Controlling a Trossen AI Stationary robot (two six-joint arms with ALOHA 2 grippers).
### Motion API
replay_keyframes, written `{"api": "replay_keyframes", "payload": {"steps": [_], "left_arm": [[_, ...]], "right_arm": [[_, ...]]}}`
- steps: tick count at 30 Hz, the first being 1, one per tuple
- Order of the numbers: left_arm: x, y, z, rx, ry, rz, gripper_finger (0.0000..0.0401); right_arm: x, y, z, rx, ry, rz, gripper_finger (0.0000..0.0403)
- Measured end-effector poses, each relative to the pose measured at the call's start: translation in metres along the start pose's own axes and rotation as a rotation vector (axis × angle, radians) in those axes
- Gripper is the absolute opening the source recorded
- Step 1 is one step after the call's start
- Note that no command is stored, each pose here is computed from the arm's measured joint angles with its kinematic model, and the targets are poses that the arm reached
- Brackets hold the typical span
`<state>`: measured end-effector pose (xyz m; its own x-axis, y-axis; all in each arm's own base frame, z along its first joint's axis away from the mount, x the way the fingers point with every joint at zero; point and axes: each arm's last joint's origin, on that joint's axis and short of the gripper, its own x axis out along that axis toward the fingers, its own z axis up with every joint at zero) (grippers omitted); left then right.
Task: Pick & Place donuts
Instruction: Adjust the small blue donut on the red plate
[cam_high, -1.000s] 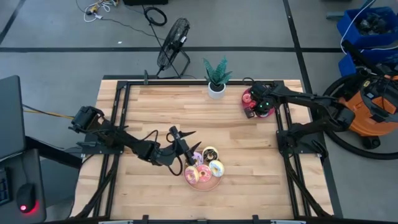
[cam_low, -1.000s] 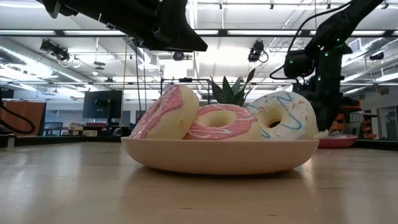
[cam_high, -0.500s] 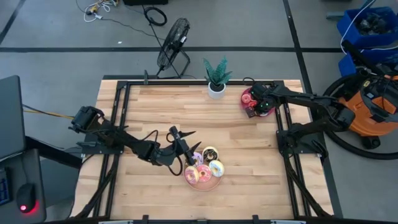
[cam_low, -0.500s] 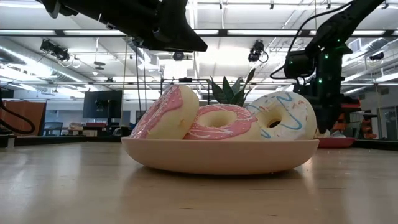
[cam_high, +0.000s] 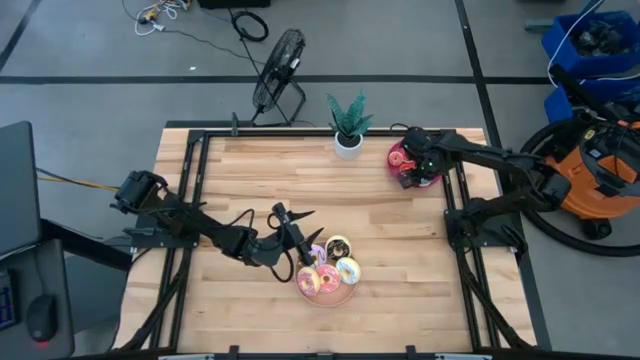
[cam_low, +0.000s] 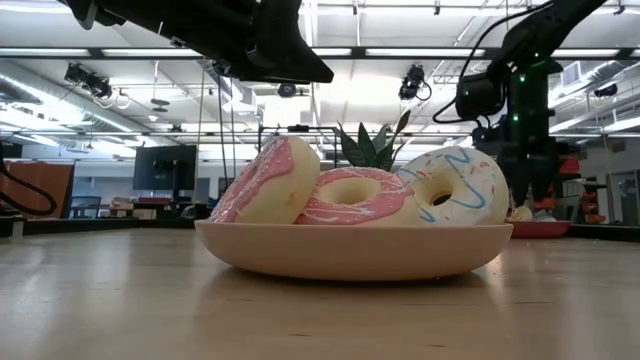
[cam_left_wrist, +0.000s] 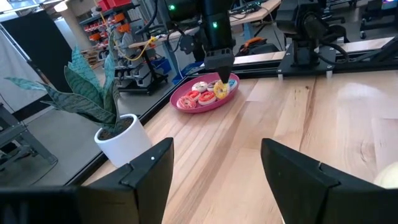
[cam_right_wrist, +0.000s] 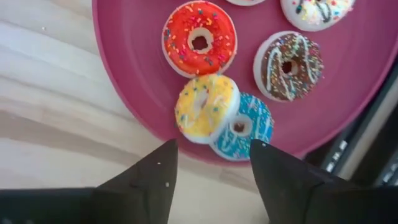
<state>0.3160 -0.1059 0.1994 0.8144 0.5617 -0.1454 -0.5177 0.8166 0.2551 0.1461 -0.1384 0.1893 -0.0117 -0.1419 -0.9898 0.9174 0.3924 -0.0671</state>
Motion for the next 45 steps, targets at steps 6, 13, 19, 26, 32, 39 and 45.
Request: {"api": "replay_keyframes", "payload": {"steps": [6, 13, 19, 26, 32, 39, 45], "left_arm": [[0.0, 0.0, 0.0, 0.0, 0.0, 0.0, 0.0248], [0.0, 0.0, 0.0, -0.001, 0.0, 0.0, 0.0248], [0.0, 0.0, 0.0, -0.001, 0.0, 0.0, 0.0248], [0.0, 0.0, 0.0, -0.002, 0.0, 0.0, 0.0248], [0.0, 0.0, 0.0, -0.002, 0.0, 0.0, 0.0248], [0.0, 0.0, 0.0, -0.002, 0.0, 0.0, 0.0248], [0.0, 0.0, 0.0, -0.001, 0.0, -0.001, 0.0248]], "right_arm": [[-0.004, 0.001, -0.006, 0.008, 0.057, -0.017, 0.0187], [0.003, -0.005, -0.005, 0.116, 0.034, -0.059, 0.0135], [0.004, -0.009, -0.003, 0.179, 0.021, -0.064, 0.0103], [0.009, -0.012, -0.005, 0.219, -0.004, -0.139, 0.0097], [0.022, -0.016, -0.008, 0.24, -0.028, -0.145, 0.0138], [0.03, -0.018, -0.008, 0.267, -0.039, -0.087, 0.0174], [0.032, -0.023, -0.007, 0.28, -0.04, -0.099, 0.0138]]}}
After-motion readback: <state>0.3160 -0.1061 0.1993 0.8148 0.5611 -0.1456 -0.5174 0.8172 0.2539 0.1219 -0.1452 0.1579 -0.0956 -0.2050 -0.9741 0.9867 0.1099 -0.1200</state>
